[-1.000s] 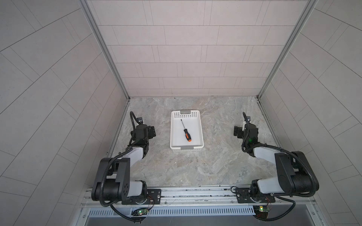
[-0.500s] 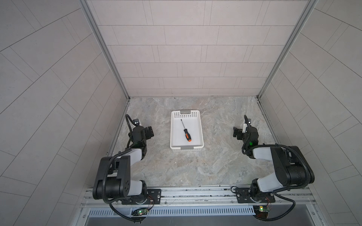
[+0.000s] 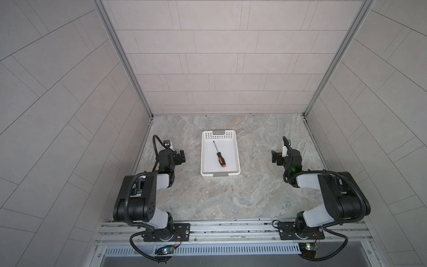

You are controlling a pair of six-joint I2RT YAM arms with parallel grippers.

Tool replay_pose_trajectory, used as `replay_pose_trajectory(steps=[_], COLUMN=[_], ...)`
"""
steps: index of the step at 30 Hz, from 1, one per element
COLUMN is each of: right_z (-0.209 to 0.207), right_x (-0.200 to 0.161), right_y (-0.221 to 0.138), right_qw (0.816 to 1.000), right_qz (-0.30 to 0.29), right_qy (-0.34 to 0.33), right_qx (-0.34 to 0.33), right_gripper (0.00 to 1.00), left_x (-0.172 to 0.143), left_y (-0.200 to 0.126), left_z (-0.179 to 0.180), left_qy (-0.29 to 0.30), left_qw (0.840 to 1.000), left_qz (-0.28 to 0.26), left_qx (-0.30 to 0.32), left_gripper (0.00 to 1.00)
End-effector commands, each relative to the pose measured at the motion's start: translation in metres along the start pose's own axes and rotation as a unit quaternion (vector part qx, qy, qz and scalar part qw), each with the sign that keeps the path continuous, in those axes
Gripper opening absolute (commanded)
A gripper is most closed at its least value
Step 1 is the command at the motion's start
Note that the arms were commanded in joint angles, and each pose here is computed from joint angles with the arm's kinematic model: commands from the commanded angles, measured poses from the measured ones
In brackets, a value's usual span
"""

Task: Put the screwdriver in the bin
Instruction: Reset both arms

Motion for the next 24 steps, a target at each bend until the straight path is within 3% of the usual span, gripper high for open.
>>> replay_pose_trajectory(steps=[1, 24], right_z=[0.0008, -0.0008], right_x=[0.0035, 0.0039], right_y=[-0.0008, 0.0019], right_qw=[1.000, 1.000], right_qz=[-0.012, -0.004], right_qy=[-0.011, -0.007], right_qx=[-0.003, -0.003], right_gripper=[1.00, 1.00], left_x=[0.0079, 0.0087], left_y=[0.0026, 0.0019], left_z=[-0.0022, -0.0052], left_qy=[0.020, 0.025], left_qw=[1.000, 1.000], left_qz=[0.000, -0.008], left_qx=[0.007, 0.004], left_gripper=[1.00, 1.00])
Point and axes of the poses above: each gripper's point midway between its finger pads, its own y axis out along the fingers, its own z axis along the line the jaws close on, x = y × z, the point moved 3 cm from there along -y, back along the fingers, and after that the axes turned 2 degrees about -y, right-handed, at the moved point
